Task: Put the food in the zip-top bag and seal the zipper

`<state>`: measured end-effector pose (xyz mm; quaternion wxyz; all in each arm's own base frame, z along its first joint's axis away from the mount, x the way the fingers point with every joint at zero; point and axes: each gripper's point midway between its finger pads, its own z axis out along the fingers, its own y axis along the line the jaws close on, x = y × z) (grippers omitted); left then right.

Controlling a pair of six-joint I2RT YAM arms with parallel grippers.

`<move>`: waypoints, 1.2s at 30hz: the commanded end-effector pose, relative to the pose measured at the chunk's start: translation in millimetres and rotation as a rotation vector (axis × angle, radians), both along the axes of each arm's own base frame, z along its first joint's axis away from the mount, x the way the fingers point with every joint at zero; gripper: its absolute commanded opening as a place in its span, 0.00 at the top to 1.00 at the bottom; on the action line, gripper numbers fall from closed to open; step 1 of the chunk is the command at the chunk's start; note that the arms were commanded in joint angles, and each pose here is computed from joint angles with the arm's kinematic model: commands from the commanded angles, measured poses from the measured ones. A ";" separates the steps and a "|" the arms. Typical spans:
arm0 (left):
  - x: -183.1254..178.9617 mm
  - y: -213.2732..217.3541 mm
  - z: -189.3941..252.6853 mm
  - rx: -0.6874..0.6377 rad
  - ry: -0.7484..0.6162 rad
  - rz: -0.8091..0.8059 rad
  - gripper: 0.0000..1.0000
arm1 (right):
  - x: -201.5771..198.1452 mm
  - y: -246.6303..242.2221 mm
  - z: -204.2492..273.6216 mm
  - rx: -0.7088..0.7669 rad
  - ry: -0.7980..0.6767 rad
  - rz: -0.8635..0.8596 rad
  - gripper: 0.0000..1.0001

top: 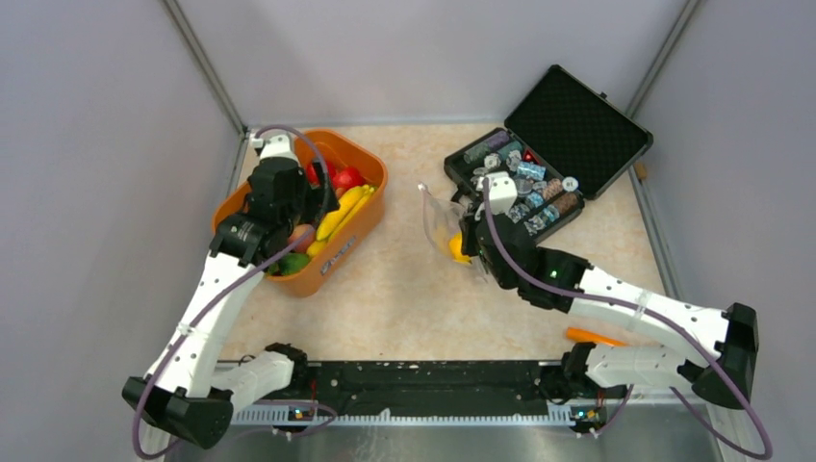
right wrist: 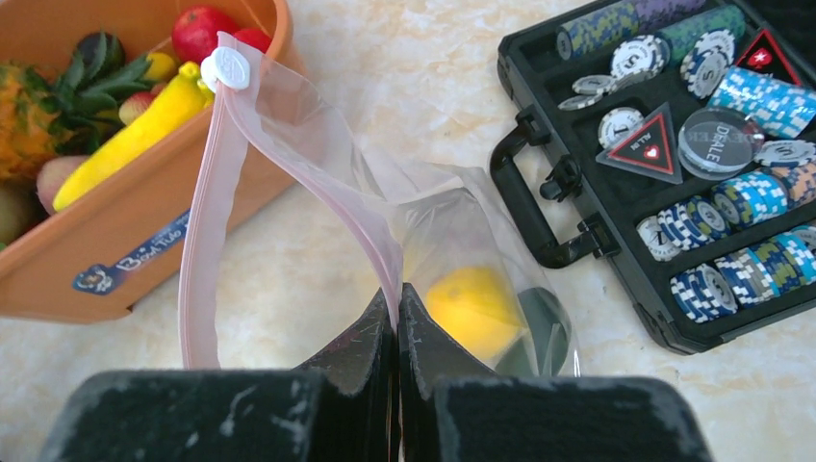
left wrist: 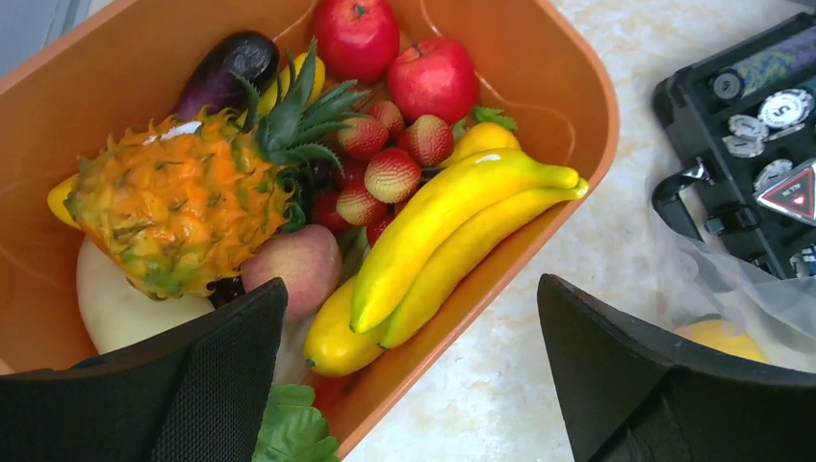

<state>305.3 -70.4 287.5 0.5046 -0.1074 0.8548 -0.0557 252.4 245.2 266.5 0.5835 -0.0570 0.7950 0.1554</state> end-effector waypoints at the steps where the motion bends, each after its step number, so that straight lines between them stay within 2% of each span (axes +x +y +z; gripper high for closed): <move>1: 0.7 0.8 -20.3 -0.019 0.064 -0.026 0.01 | 1.9 12.9 1.7 0.024 0.014 0.034 1.00; 5: 1.8 -28.6 -44.7 -0.053 0.121 -0.208 0.01 | 1.7 18.8 -1.4 0.022 0.020 0.054 1.00; 9: 14.3 -42.0 -59.2 -0.063 0.144 -0.273 0.01 | 1.1 21.4 -2.5 0.024 0.025 0.065 1.00; 14: 48.7 -47.9 -49.5 -0.086 0.072 -0.296 0.01 | -0.1 23.1 -3.4 0.023 0.029 0.078 1.00; 19: 77.3 -39.3 -56.4 -0.075 0.092 -0.300 0.06 | -1.6 22.7 -1.9 0.025 0.029 0.083 1.00; 21: 82.6 -43.3 -63.9 -0.064 0.125 -0.348 0.15 | -1.5 21.8 -2.0 0.026 0.028 0.081 1.00; 28: 84.9 -84.0 -48.8 -0.085 0.076 -0.671 0.16 | -2.2 22.0 -3.6 0.023 0.032 0.085 1.00; 30: 85.4 -83.8 -56.2 -0.065 0.095 -0.693 0.18 | -2.3 21.3 -3.7 0.021 0.033 0.084 1.00; 36: 98.1 -65.1 -85.8 0.032 0.201 -0.626 0.23 | -2.2 21.5 -3.3 0.020 0.029 0.086 1.00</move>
